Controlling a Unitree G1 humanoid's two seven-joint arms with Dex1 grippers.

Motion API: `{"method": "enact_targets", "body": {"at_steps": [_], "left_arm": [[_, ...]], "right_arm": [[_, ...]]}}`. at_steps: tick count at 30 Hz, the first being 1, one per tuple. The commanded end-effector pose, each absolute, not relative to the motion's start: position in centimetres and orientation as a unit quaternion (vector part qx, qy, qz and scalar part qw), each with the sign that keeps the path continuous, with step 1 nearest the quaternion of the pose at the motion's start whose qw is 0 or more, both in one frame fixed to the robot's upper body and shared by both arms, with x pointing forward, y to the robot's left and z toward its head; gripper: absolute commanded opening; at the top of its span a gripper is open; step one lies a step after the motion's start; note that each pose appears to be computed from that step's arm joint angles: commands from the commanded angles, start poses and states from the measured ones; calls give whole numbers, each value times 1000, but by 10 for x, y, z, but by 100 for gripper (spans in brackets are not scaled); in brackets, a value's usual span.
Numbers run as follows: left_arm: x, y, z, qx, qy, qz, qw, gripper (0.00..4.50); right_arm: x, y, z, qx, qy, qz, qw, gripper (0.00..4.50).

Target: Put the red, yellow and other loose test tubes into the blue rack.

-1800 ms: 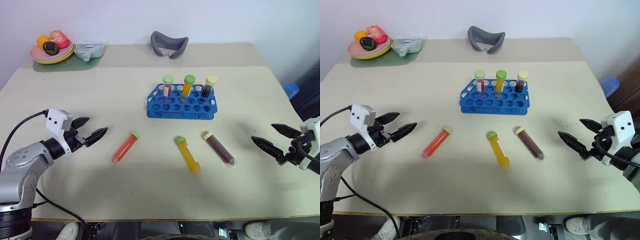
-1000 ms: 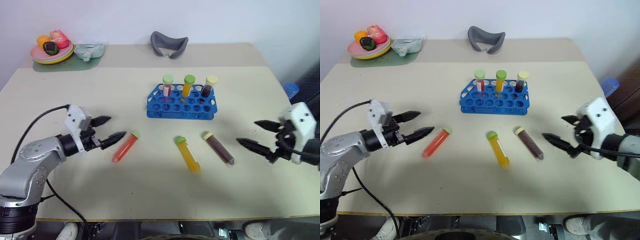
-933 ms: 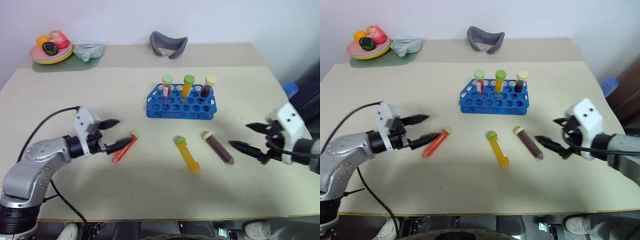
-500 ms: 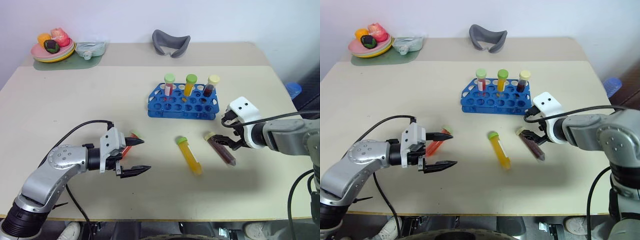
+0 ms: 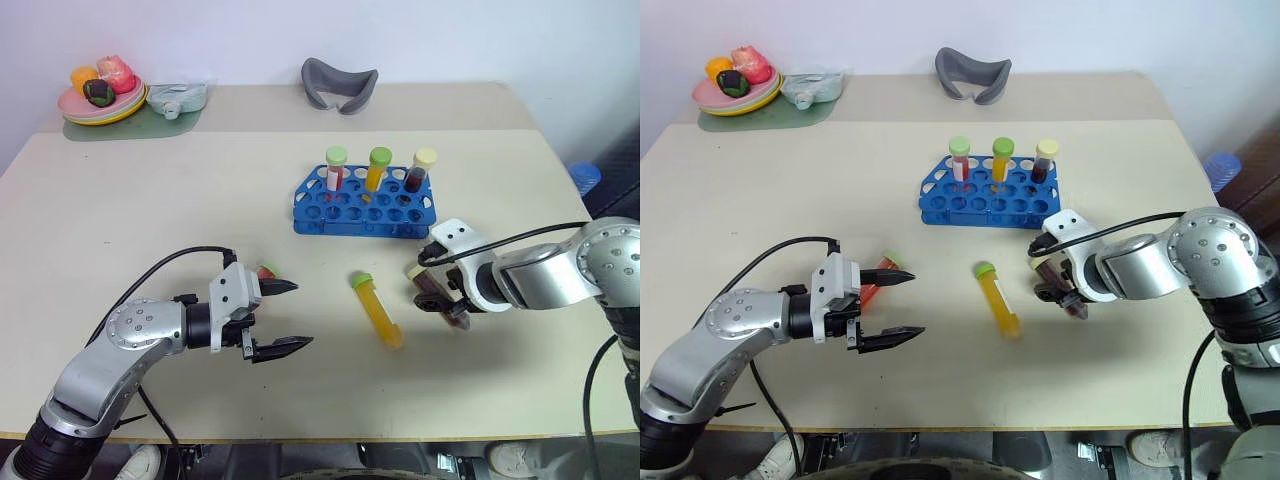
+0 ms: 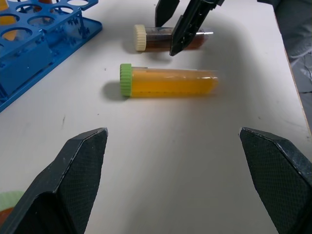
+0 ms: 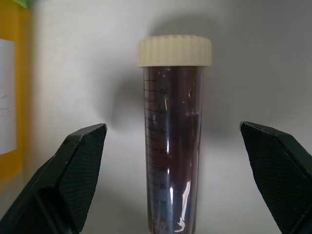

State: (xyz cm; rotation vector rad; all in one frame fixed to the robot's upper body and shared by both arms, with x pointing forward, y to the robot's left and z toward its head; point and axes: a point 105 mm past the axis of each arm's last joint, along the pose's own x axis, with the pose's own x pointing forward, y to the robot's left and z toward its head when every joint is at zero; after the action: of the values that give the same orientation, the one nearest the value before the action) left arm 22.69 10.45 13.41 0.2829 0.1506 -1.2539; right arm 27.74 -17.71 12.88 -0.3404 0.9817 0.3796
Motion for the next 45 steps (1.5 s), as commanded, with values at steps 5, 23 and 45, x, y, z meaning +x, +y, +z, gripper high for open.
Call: {"method": "enact_targets", "body": {"at_steps": [5,23,45], "left_arm": [[219,99,140,141,53,-601,785,443],[219,96,142,145,51,-605,781,450],[239,102,148,115,27,-561,820,450]], "right_arm": [[280,-173,135,-150,466,146,860,450],[286,-170,141,-154,452,134,868,219],[310,-150,255,-67,61,155,984,73]]}}
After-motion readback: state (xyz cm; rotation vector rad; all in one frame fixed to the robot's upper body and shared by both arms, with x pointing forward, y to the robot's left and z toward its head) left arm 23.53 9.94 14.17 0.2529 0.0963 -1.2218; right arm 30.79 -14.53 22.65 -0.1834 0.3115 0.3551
